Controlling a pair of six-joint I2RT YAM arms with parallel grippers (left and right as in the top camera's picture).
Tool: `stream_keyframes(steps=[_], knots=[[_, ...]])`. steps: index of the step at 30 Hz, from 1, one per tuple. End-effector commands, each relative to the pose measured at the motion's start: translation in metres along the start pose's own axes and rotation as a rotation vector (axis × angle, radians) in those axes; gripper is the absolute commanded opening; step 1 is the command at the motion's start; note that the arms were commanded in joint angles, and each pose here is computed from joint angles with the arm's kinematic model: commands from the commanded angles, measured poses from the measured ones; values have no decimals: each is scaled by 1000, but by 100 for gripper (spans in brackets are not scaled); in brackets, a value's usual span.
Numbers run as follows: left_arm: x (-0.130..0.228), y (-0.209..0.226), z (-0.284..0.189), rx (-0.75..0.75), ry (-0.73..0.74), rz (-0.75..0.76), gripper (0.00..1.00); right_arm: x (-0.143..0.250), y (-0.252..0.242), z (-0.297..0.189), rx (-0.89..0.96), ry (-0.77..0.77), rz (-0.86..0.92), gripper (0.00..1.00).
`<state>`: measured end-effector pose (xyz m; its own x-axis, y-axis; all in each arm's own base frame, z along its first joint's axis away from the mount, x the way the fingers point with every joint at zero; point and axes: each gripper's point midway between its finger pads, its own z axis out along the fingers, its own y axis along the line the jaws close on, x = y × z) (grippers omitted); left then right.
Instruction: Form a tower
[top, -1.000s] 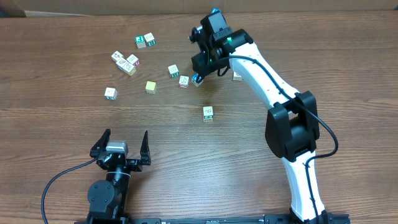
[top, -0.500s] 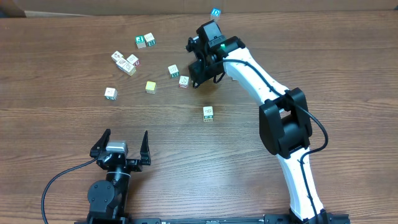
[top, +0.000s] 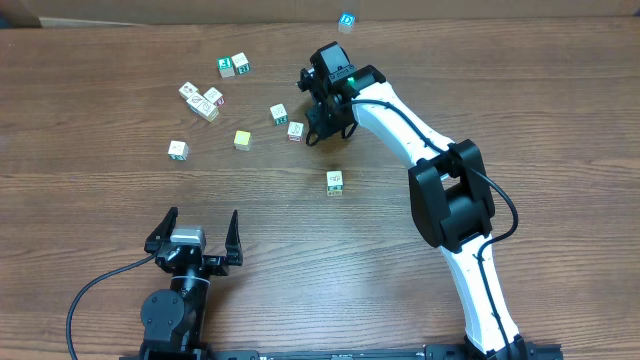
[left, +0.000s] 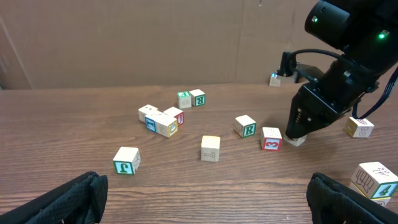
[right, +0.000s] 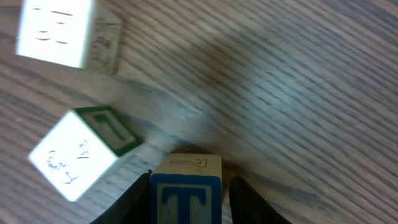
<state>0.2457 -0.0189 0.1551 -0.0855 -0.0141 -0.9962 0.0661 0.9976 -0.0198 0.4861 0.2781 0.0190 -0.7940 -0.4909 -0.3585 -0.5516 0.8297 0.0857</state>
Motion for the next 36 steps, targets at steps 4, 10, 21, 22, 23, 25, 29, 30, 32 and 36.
stream_keyframes(steps=[4, 10, 21, 22, 23, 25, 29, 30, 32, 36], knots=[[-1, 0, 0, 1, -10, 15, 100, 13, -21, 4, 58, 43, 86, 34], [-1, 0, 0, 1, -9, 15, 100, 20, -25, 3, 83, 71, 88, 39], [-1, 0, 0, 1, -10, 15, 99, 7, -26, 4, 84, 19, 84, 43], [-1, 0, 0, 1, -10, 15, 100, 7, -26, 4, 84, 20, 84, 41], [-1, 0, 0, 1, -10, 15, 100, 8, -26, 4, 84, 22, 84, 40], [-1, 0, 0, 1, -10, 15, 100, 8, -26, 4, 84, 22, 84, 38], [-1, 0, 0, 1, -9, 15, 100, 5, -26, 0, 88, 14, 82, 32], [-1, 0, 0, 1, -9, 15, 100, 3, -27, -3, 95, 6, 82, 30], [-1, 0, 0, 1, -10, 15, 100, -2, -29, -15, 111, -12, 81, 27], [-1, 0, 0, 1, -10, 15, 100, -14, -25, -50, 114, -56, 79, 24]])
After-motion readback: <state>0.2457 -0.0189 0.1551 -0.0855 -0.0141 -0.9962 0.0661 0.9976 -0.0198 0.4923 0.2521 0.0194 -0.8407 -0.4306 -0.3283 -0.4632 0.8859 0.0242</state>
